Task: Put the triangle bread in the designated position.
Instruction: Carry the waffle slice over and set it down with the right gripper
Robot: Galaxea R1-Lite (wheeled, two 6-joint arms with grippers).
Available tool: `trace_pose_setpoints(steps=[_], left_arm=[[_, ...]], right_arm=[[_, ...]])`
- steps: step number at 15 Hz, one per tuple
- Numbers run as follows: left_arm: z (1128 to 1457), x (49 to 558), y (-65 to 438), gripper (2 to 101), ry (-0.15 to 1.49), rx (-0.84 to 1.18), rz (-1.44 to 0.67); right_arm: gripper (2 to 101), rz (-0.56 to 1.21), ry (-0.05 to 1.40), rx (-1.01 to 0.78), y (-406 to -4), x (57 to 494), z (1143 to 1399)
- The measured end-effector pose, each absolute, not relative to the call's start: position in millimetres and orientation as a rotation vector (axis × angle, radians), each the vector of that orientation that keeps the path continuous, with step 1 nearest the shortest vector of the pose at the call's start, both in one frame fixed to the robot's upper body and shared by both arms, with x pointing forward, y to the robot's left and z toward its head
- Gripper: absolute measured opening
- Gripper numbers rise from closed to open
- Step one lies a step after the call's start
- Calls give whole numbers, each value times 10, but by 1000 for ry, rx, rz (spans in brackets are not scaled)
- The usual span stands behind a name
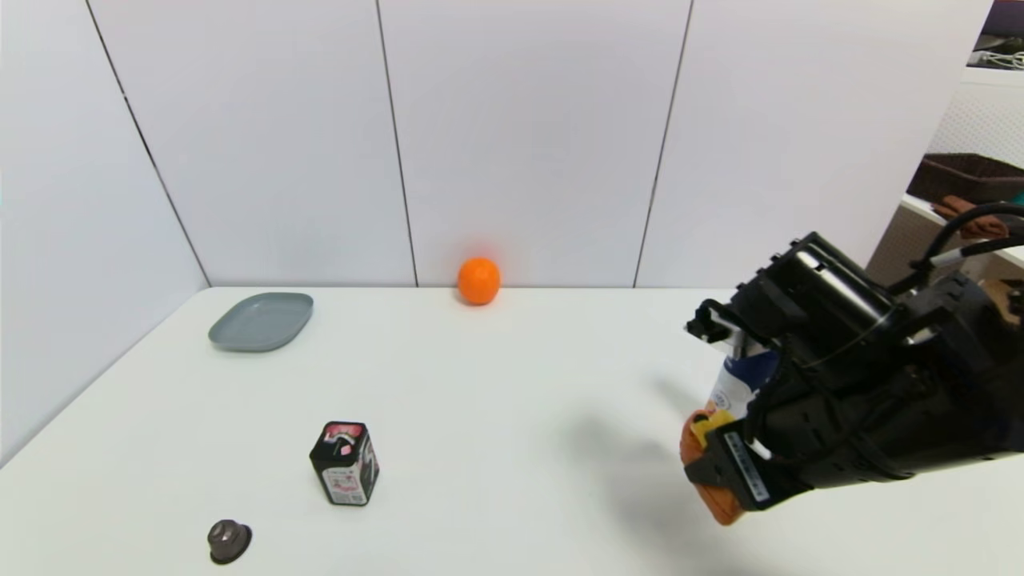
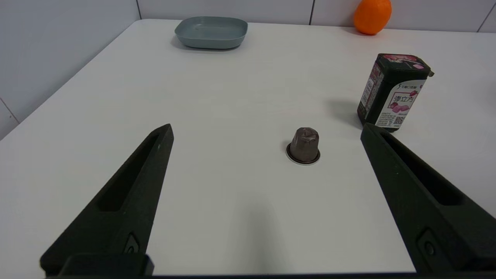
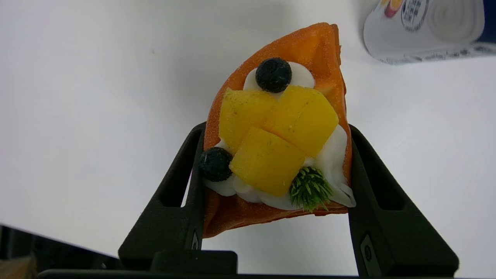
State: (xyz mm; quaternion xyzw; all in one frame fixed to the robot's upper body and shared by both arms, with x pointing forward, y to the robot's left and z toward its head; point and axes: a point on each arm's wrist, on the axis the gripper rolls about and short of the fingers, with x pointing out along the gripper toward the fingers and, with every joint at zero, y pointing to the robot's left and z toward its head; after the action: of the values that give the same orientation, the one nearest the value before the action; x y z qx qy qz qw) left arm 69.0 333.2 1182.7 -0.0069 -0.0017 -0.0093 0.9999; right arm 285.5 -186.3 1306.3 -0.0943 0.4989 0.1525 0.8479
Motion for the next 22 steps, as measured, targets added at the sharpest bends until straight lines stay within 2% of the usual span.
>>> trace_pose_setpoints(steps=[5, 13, 22], left_arm=[[11827, 690, 3332, 979, -4, -13, -19], [11827, 690, 3332, 979, -4, -14, -18], [11828, 691, 3332, 979, -3, -14, -19]], right_arm=[[564, 521, 1007, -254, -2267, 2622, 13051], [564, 711, 754, -421, -2831, 2776, 12767], [563, 867, 714, -390, -2960, 2744, 12536]])
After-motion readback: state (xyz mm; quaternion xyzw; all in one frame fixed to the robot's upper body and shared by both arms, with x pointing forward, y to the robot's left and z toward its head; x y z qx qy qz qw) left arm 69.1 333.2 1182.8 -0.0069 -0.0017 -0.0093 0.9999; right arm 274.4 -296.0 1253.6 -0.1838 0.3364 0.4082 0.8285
